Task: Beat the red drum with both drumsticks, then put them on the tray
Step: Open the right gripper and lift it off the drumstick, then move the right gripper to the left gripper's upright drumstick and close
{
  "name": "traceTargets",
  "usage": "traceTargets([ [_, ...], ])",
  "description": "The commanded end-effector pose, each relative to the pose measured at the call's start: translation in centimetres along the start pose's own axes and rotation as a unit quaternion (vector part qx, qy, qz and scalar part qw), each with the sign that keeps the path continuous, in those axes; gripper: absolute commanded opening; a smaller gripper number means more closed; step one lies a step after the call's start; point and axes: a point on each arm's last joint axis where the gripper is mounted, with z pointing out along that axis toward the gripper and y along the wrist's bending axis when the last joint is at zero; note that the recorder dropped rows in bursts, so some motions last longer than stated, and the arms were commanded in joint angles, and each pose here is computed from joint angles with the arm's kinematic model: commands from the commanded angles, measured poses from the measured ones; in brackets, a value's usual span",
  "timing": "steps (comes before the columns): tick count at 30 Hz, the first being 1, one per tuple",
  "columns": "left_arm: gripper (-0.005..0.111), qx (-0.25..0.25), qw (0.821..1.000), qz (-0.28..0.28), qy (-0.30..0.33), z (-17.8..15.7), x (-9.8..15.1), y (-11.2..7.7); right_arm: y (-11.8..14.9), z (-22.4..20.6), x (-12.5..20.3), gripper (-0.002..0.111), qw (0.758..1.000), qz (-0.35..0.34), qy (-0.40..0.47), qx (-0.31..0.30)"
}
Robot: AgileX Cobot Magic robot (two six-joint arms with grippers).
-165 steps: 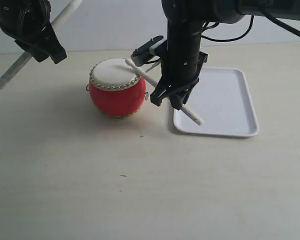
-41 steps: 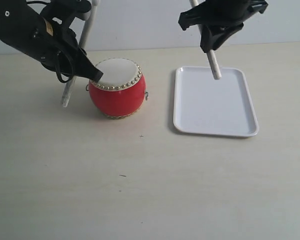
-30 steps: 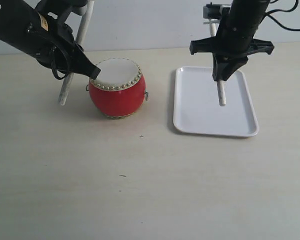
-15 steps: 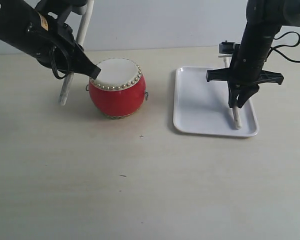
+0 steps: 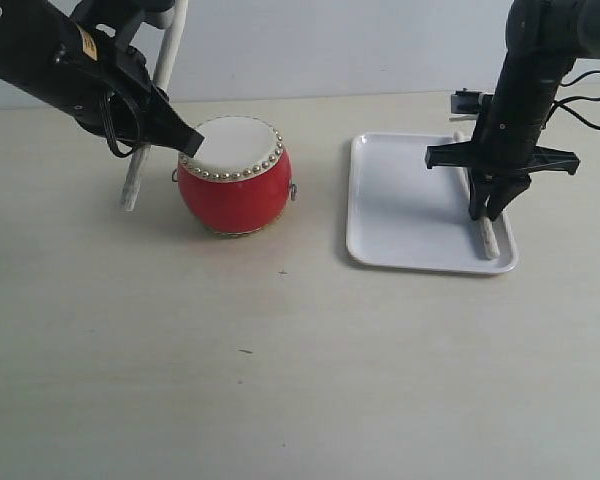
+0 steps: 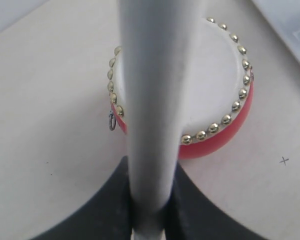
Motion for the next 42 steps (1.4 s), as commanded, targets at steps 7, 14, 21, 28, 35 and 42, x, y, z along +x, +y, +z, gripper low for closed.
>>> traceTargets([
  [7, 0.0, 0.003, 1.0, -0.008, -0.012, -0.3, -0.2, 0.0, -0.1, 0.0, -0.2, 0.008, 1.0, -0.004, -0.005, 0.001],
  [14, 0.0, 0.002, 1.0, -0.008, -0.013, -0.3, -0.2, 0.0, -0.1, 0.0, -0.2, 0.044, 1.0, -0.008, -0.005, 0.001],
  [21, 0.0, 0.001, 1.0, -0.008, -0.027, -0.4, -0.4, 0.0, 0.0, -1.8, 0.0, 0.054, 0.999, -0.047, -0.024, -0.004],
  [28, 0.0, 0.016, 1.0, 0.007, -0.025, -0.4, -0.4, -0.3, 2.9, -6.8, 1.3, 0.054, 0.964, -0.202, -0.089, -0.149],
  [35, 0.0, 0.087, 0.995, 0.051, -0.014, -0.5, -0.1, -1.7, 5.4, -9.4, 2.9, 0.054, 0.883, -0.336, -0.164, -0.284],
  [42, 0.0, 0.163, 0.984, 0.066, -0.005, -0.8, 0.2, -2.6, 6.8, -7.5, 4.0, 0.054, 0.775, -0.441, -0.243, -0.382],
])
